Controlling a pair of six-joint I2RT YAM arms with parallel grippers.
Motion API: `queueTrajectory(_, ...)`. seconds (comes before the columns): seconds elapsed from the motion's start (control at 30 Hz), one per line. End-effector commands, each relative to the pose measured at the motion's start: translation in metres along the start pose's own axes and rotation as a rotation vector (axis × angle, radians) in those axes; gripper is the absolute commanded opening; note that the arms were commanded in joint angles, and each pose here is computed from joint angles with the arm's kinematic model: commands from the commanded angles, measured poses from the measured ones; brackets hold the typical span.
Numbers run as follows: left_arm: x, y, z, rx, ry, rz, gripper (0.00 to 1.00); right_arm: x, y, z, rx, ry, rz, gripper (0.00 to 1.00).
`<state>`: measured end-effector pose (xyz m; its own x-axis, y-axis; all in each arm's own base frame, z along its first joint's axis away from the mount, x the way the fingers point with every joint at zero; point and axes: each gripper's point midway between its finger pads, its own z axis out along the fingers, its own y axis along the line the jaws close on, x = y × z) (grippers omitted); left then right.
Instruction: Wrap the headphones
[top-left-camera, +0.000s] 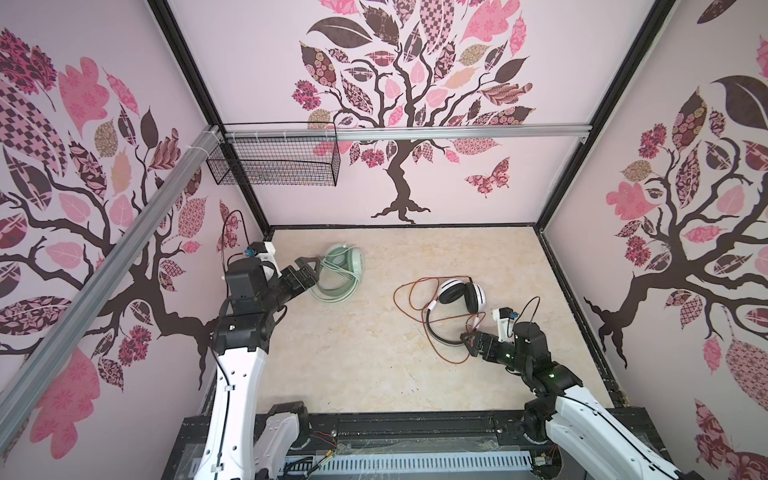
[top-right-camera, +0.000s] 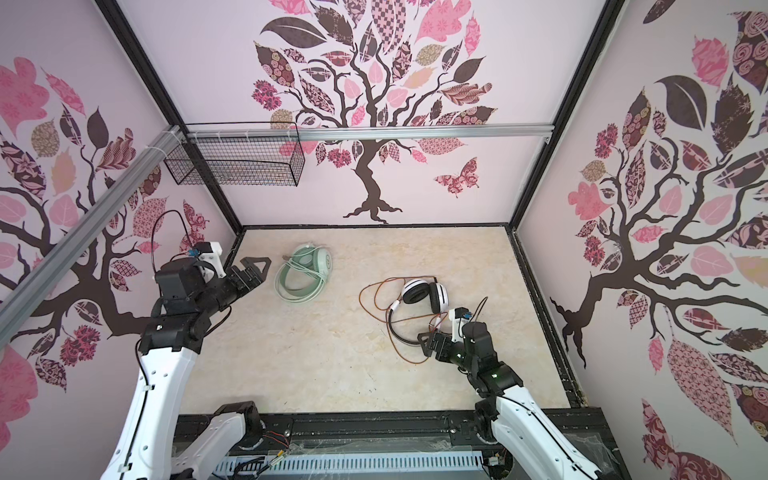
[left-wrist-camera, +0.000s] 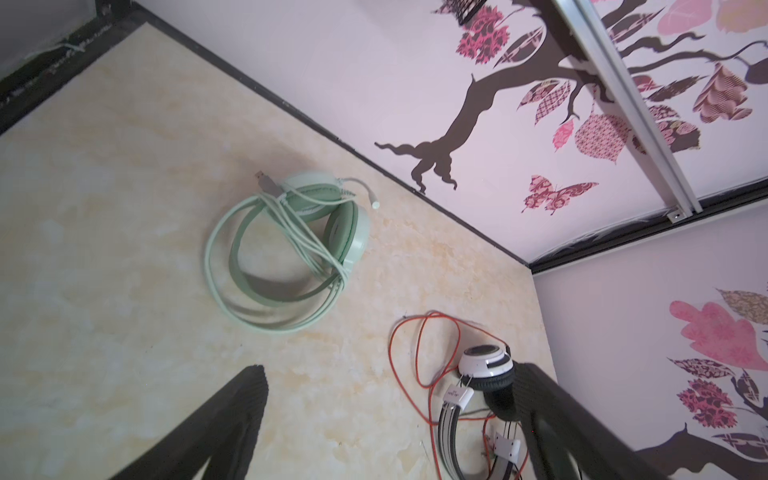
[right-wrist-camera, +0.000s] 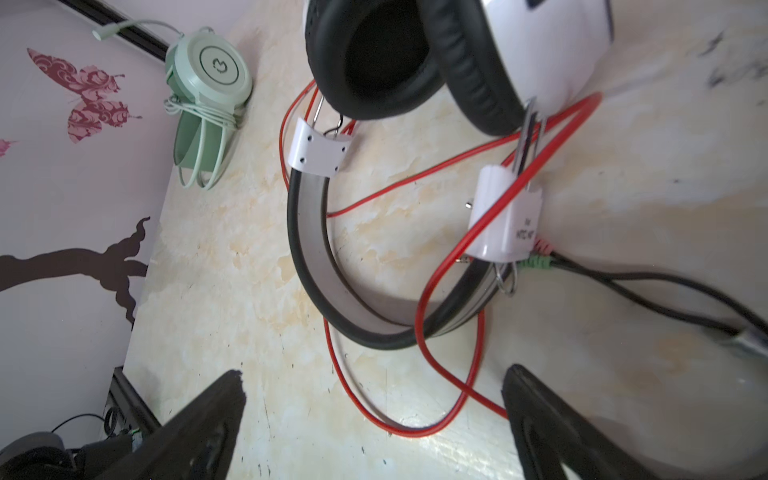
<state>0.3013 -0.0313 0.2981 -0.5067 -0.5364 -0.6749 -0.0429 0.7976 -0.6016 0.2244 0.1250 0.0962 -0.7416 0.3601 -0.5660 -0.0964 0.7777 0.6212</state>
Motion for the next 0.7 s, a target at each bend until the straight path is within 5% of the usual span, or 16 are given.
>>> queueTrajectory(0.0, 0.048, 0.018, -0.004, -0.024, 0.110, -0.014, 0.96, -0.034, -0.004, -0.017, 0.133, -0.091, 0.029, 1.00)
queueTrajectory(0.23, 0.070, 0.008, -0.024, 0.016, 0.103, 0.097, 0.96, -0.089, -0.009, -0.013, 0.381, -0.083, -0.063, 0.99)
queueTrajectory(0.5, 0.069, -0.004, -0.027, 0.081, 0.079, 0.118, 0.96, -0.121, -0.015, 0.034, 0.478, 0.007, -0.275, 0.99)
queueTrajectory(0.67, 0.071, -0.007, -0.026, 0.106, 0.086, 0.116, 0.96, -0.120, -0.020, 0.055, 0.473, 0.055, -0.353, 0.90)
